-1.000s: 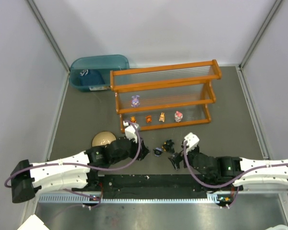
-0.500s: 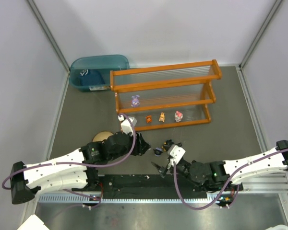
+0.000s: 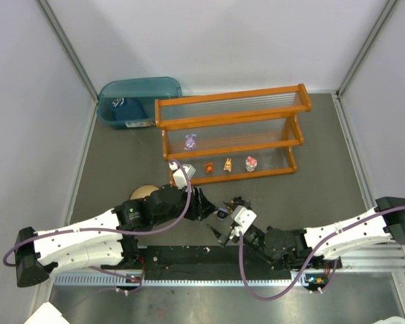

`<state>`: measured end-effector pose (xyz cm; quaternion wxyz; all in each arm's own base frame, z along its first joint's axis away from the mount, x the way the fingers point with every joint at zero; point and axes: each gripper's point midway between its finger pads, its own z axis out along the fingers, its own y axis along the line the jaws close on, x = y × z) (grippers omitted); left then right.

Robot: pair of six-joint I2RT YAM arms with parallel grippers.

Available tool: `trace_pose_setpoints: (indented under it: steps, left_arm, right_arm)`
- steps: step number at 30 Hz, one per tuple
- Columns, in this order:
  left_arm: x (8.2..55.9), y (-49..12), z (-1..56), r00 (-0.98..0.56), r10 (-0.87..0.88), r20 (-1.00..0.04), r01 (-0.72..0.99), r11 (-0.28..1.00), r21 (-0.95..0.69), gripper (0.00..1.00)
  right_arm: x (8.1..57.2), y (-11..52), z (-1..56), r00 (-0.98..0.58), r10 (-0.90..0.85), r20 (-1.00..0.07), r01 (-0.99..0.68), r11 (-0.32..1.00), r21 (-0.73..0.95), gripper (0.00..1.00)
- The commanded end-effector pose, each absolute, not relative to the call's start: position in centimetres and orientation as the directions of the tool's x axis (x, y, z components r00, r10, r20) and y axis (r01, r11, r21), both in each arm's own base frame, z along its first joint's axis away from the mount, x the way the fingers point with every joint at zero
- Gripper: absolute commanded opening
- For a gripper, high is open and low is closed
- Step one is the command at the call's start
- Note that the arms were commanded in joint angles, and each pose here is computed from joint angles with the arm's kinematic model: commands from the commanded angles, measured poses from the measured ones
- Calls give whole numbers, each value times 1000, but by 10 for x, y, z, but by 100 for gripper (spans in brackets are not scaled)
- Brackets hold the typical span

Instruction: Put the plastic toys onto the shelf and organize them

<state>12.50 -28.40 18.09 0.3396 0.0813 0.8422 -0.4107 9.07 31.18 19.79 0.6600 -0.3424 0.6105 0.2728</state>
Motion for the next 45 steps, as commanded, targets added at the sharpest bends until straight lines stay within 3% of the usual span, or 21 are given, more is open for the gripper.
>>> trace_pose_setpoints:
  steps: [1,15,33,36,39,40,42,45]
  left_arm:
    - [124,-299,215,-749,-204,-631,445,551,-706,0]
    - [117,-299,220,-765,-212,-608,447,505,-738,0]
    - [112,-300,215,-779,-208,-591,444,483,-755,0]
    - [111,-301,216,-779,-209,-591,446,479,-756,0]
    - [112,-301,216,-779,-210,-591,446,478,-757,0]
    - [111,-301,216,-780,-209,-590,446,477,-758,0]
    - [111,-301,215,-780,-208,-590,446,476,-758,3]
    - [110,-300,215,-779,-211,-590,447,473,-759,10]
  right_arm:
    - [94,316,212,114,4,-993,-769,633,-86,83]
    - [106,315,208,111,-7,-994,-753,652,-89,61]
    - [111,311,207,102,2,-995,-744,664,-75,45]
    - [112,311,206,99,2,-995,-743,665,-73,39]
    - [112,311,206,99,3,-995,-743,665,-72,23]
    - [112,310,206,97,4,-995,-743,666,-70,11]
    - [113,309,207,98,7,-995,-738,671,-68,0]
    - [113,309,207,101,10,-995,-736,674,-68,0]
